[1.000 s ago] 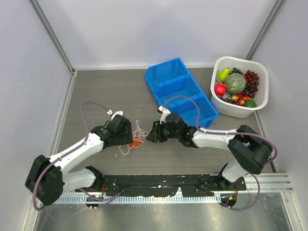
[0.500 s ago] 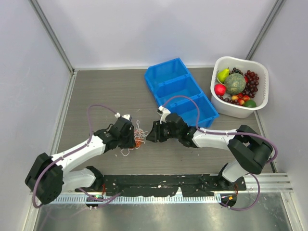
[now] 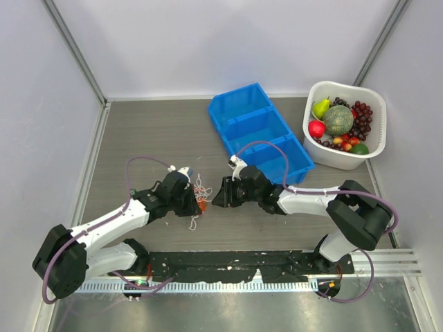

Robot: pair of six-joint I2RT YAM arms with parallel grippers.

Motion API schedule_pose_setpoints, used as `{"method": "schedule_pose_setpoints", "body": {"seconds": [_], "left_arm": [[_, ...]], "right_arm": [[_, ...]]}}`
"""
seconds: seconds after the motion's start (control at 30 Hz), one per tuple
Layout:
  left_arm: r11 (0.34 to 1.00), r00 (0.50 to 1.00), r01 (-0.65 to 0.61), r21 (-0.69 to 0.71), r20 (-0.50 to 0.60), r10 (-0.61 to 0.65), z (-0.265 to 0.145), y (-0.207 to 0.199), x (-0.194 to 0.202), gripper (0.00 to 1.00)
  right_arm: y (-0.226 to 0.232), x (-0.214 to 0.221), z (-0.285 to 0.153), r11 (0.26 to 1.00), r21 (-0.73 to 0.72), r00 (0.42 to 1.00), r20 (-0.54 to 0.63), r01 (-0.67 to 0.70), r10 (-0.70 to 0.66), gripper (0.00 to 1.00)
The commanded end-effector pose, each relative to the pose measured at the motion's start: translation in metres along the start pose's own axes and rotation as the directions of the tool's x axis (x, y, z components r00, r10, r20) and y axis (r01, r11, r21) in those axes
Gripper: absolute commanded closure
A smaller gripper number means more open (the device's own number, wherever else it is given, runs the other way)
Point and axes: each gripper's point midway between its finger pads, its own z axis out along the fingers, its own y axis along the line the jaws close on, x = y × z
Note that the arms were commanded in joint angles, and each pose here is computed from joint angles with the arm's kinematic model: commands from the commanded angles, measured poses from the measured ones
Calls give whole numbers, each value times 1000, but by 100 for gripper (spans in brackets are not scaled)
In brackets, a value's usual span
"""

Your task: Untangle the cables

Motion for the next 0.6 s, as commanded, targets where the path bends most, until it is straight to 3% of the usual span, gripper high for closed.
{"method": "schedule_pose_setpoints", "body": {"seconds": [0.0, 0.07, 0.17, 0.23, 0.37, 0.57], "left_arm": [[993, 999, -17, 113, 43, 13, -17, -32, -17, 100], [987, 998, -22, 157, 66, 11, -27, -42, -22, 100], [982, 996, -25, 186, 84, 9, -32, -47, -24, 86], [979, 997, -20, 201, 73, 5, -28, -49, -21, 83], [973, 999, 33, 228, 32, -41, -9, -49, -13, 99], [969, 996, 18, 248, 77, -38, -16, -53, -18, 100]], "right_arm": [[26, -7, -2, 995, -100, 999, 30, 29, -27, 60], [35, -5, 0, 991, -124, 999, 26, 42, -39, 60], [44, -6, 3, 989, -143, 998, 32, 50, -46, 59], [43, -7, 6, 990, -138, 999, 32, 38, -33, 59], [39, -8, 4, 993, -116, 999, 47, 25, -19, 59], [26, -1, -14, 998, -47, 996, 80, 49, -45, 59]]}}
